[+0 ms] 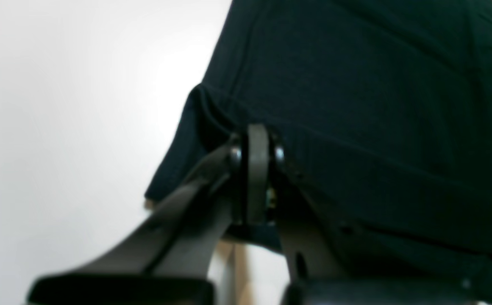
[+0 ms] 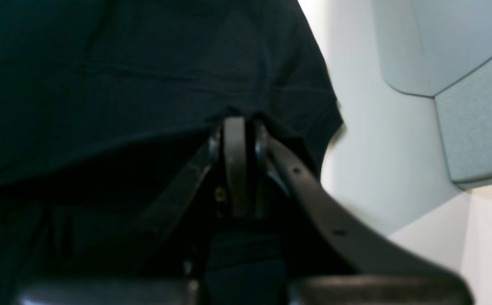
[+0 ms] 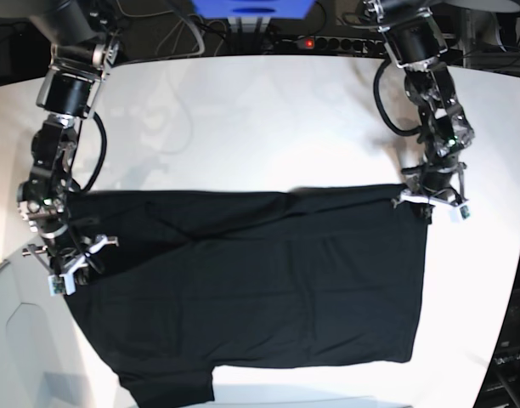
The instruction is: Fold the T-shirt properly
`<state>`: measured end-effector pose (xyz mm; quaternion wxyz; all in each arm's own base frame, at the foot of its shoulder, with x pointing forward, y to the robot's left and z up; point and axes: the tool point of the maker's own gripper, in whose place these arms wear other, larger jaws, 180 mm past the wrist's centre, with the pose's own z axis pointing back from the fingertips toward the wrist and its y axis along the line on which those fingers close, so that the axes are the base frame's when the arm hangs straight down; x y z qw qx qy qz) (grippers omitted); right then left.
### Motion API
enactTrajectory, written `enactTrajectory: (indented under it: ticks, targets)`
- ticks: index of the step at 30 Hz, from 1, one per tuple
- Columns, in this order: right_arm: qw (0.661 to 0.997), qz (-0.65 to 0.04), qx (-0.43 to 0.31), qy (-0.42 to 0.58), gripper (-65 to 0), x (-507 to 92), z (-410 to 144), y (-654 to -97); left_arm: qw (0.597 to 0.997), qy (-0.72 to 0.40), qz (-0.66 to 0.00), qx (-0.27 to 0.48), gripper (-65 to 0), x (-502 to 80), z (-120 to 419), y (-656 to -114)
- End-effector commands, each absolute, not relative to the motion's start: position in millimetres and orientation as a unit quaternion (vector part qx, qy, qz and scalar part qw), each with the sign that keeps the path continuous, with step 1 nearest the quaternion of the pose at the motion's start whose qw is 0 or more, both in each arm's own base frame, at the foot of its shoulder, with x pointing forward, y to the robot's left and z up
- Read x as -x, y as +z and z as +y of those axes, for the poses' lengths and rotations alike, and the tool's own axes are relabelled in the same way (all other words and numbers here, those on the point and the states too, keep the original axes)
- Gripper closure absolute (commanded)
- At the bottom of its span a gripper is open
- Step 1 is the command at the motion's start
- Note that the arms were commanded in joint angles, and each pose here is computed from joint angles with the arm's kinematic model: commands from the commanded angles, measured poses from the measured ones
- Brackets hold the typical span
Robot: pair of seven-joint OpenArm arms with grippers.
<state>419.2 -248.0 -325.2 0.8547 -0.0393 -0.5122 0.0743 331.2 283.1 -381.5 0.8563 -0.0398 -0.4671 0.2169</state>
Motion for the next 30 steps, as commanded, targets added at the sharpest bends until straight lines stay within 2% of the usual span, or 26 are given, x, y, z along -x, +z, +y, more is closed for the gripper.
enactTrajectory:
  ticks: [1,20,26,30]
  targets:
    - [0.835,-0.543,0.044,0.074,0.0,-430.7,-251.4,-301.1,0.839,0.211,-0.499,0.036,-0.2,-343.6,289.1,-358.3]
    - [0.819,-0.567,0.040,0.085,0.0,-459.5,-242.2,-272.3,0.775,0.194,-0.600,0.045,-0.2,-408.6,291.9,-263.7]
    - [0.818,-0.568,0.041,0.084,0.0,-459.8,-243.8,-270.9,0.768,0.193,-0.609,0.049,-0.2,-416.4,291.5,-253.8]
    - [0.819,-0.565,0.041,0.086,0.0,-458.3,-242.8,-273.9,0.780,0.205,-0.589,0.053,-0.2,-416.6,293.7,-274.4]
